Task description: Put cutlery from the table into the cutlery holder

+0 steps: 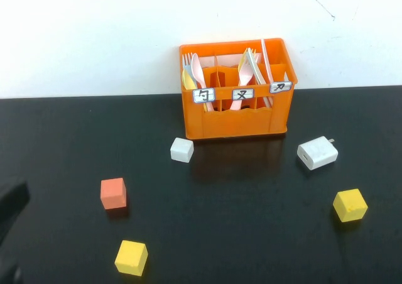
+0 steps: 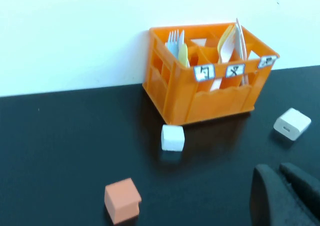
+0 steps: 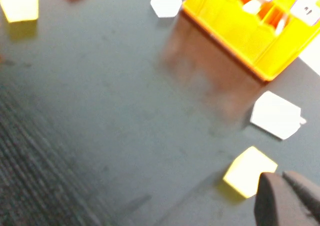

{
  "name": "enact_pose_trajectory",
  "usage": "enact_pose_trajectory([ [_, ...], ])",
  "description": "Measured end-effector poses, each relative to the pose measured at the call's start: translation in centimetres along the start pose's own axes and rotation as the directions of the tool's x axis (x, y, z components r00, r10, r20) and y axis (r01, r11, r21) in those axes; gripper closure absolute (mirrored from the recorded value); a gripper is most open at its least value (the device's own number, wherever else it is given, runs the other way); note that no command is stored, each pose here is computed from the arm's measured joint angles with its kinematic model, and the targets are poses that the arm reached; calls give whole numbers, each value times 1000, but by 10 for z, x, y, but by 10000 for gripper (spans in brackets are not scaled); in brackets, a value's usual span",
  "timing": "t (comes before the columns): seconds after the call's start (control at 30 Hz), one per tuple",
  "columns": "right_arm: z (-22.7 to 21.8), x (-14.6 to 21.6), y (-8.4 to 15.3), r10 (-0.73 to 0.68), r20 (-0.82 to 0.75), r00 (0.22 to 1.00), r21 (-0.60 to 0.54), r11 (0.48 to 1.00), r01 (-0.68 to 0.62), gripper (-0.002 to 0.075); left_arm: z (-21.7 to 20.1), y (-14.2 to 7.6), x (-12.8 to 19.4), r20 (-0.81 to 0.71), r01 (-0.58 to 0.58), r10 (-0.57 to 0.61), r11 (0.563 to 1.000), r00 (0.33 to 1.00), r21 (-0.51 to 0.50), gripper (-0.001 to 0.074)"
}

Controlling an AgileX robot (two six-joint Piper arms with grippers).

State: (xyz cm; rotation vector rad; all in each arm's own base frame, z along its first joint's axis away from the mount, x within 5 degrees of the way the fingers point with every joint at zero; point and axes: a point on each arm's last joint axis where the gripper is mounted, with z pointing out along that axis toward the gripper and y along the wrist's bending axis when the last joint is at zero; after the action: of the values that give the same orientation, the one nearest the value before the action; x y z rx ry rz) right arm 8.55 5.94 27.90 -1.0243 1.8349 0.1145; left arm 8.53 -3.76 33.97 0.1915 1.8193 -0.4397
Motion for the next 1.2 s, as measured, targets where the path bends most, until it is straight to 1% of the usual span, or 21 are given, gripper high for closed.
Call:
enact_pose_trajectory([
  [0.2, 8, 20, 10, 23, 14, 1000, -9, 1000, -23, 728, -21, 9, 43, 86, 10, -12, 1000, 996, 24, 735],
  [0.4, 9, 24, 13, 41, 9, 999, -21, 999, -41, 728, -29, 14, 67, 148, 10, -16, 999, 989, 39, 735],
  [1.2, 10, 25, 14, 58, 7, 998, -30, 998, -58, 728, -28, 15, 74, 143, 10, -15, 999, 990, 38, 736],
])
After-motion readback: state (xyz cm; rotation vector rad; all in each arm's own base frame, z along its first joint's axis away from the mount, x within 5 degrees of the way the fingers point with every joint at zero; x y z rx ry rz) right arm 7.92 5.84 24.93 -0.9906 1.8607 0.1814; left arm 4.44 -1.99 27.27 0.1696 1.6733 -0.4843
